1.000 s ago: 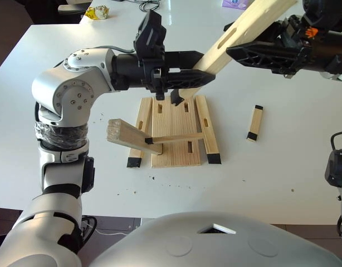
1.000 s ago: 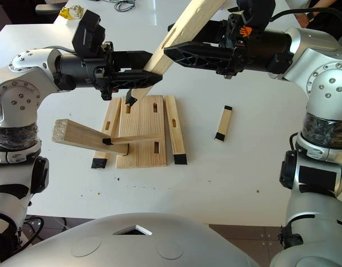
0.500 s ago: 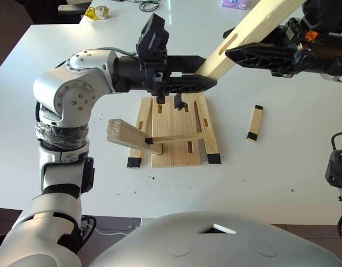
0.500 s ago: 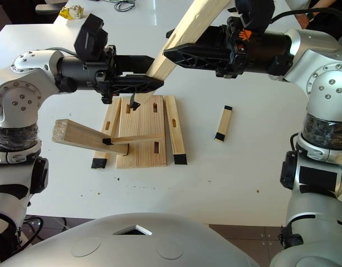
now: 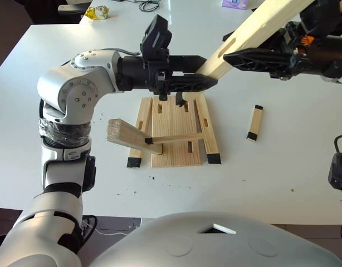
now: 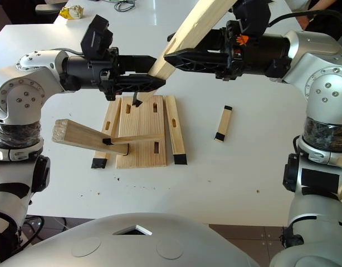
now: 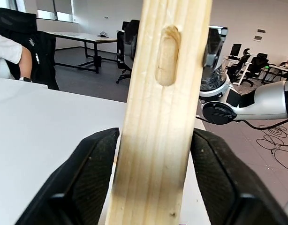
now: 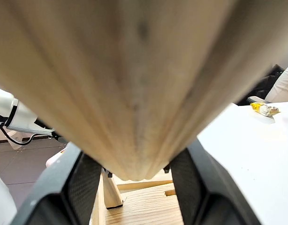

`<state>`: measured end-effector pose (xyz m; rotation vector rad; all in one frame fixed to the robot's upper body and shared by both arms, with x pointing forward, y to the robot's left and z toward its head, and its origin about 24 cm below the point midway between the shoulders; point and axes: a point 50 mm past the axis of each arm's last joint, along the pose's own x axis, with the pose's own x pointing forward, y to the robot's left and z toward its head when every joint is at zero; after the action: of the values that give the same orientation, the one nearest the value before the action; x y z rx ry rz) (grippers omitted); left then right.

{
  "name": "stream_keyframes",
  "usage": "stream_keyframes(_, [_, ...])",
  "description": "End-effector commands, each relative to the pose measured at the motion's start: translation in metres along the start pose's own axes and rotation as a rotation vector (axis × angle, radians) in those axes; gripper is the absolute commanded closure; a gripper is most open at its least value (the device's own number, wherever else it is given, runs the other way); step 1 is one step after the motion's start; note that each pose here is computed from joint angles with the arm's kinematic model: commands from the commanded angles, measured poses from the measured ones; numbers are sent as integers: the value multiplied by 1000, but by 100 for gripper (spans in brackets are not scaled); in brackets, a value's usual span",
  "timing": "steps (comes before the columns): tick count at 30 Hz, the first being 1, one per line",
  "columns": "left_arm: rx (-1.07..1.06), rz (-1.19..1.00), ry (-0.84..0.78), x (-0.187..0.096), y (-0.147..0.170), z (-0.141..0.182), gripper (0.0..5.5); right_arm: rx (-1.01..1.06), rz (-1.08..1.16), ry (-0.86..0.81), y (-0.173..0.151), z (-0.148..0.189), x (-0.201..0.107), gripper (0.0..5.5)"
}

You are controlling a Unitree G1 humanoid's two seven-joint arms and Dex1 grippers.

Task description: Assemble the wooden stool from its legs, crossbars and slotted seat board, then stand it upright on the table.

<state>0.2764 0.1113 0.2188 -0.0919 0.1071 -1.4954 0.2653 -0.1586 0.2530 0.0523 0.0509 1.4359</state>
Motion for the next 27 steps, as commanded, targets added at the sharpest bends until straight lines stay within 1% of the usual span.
stream_keyframes(1, [78, 186, 75, -16, 19, -10, 211, -73, -45, -14, -3, 11, -5, 345])
stream_keyframes(6, [157, 430, 139, -50, 46, -20, 135, -137, -110, 20, -2, 12, -18, 346])
stream_keyframes(9, [217, 583, 178, -77, 63, -24, 88, -170, -149, 53, 2, 11, -30, 346])
stream_keyframes(12, [263, 654, 220, -101, 66, -27, 36, -169, -172, 83, 9, 8, -42, 346])
stream_keyframes(15, [292, 680, 299, -130, 59, -36, 33, -146, -187, 122, 20, -1, -53, 346])
stream_keyframes(18, [300, 616, 423, -146, 41, -56, 33, -112, -205, 145, 32, -15, -59, 346])
stream_keyframes(23, [266, 409, 548, -148, 8, -83, 33, -76, -200, 182, 51, -43, -54, 346])
stream_keyframes(27, [255, 294, 638, -152, -7, -100, 33, -82, -175, 222, 63, -67, -42, 346])
